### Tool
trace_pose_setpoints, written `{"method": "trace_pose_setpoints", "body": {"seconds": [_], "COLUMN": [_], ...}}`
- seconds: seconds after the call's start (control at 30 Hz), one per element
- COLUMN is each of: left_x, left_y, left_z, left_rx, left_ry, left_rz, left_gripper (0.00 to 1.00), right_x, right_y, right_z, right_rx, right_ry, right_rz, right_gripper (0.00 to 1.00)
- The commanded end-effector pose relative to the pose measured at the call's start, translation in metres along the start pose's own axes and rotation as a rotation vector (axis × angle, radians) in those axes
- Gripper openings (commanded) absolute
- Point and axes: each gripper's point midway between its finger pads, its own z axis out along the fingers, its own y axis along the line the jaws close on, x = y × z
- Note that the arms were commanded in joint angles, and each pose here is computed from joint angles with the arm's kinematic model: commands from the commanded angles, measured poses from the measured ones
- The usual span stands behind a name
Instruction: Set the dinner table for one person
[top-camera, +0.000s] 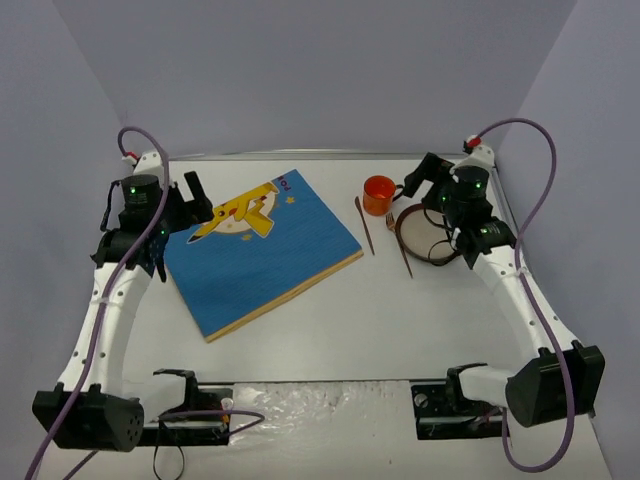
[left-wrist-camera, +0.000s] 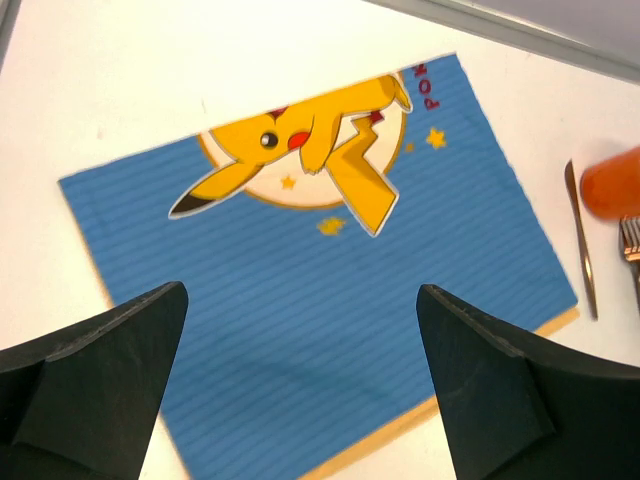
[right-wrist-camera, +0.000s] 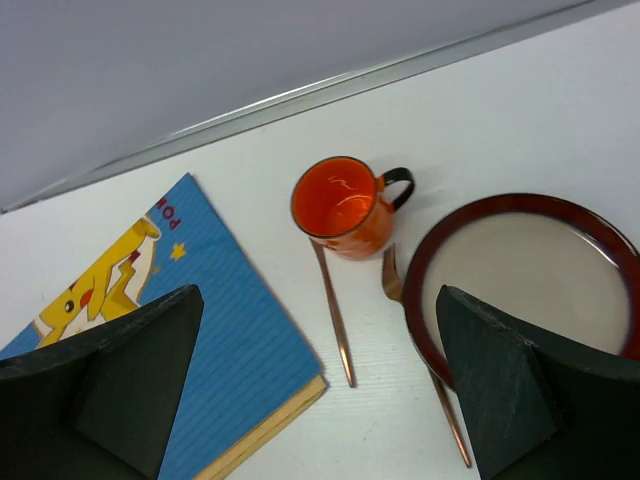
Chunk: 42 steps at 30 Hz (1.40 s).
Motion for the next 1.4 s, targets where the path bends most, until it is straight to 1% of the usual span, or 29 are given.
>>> {"method": "trace_pose_setpoints", "body": {"seconds": [0.0,0.07,0.13,0.2,0.33,0.43,0.5,0.63,0.8,0.83,0.9,1.1,1.2,1.37], "left_x": [0.029,0.045,0.061,0.068,0.072,0.072,0.075,0.077,0.079,0.08,0.081,0.082,0.084,0.086], "left_y": [0.009,0.011,0.012,0.012,0.012,0.012,0.012,0.017,0.016,0.016,0.014,0.015,0.016,0.015], "left_z": [-0.018,-0.02,-0.02,-0.022,-0.024,-0.027,-0.029,-0.033,-0.035,-0.035,-0.035,-0.035,-0.032,-0.029], "left_rx": [0.021,0.021,0.021,0.027,0.015,-0.007,-0.021,-0.066,-0.077,-0.074,-0.066,-0.073,-0.078,-0.076], "left_ry": [-0.005,0.014,0.038,0.035,0.031,0.03,0.031,0.032,0.033,0.035,0.037,0.042,0.051,0.065], "left_rz": [0.095,0.12,0.142,0.158,0.18,0.2,0.216,0.237,0.248,0.25,0.253,0.256,0.257,0.257], "left_gripper": [0.97,0.97,0.97,0.97,0.97,0.97,0.97,0.97,0.97,0.97,0.97,0.97,0.97,0.97], "right_x": [-0.001,0.005,0.017,0.033,0.071,0.088,0.091,0.113,0.124,0.126,0.131,0.157,0.161,0.171], "right_y": [-0.052,-0.075,-0.092,-0.104,-0.137,-0.151,-0.151,-0.162,-0.182,-0.185,-0.192,-0.205,-0.21,-0.218], "right_z": [-0.024,-0.036,-0.044,-0.047,-0.05,-0.047,-0.041,-0.03,-0.014,-0.013,-0.009,0.008,0.016,0.028], "right_rx": [0.162,0.237,0.273,0.283,0.303,0.293,0.255,0.255,0.289,0.294,0.315,0.337,0.338,0.35], "right_ry": [-0.092,-0.127,-0.132,-0.107,-0.036,-0.019,-0.027,0.019,0.039,0.044,0.056,0.115,0.115,0.134], "right_rz": [0.121,0.146,0.174,0.214,0.355,0.422,0.457,0.538,0.548,0.549,0.539,0.544,0.539,0.54], "right_gripper": [1.0,1.0,1.0,1.0,1.0,1.0,0.99,0.92,0.84,0.84,0.78,0.76,0.75,0.68]}}
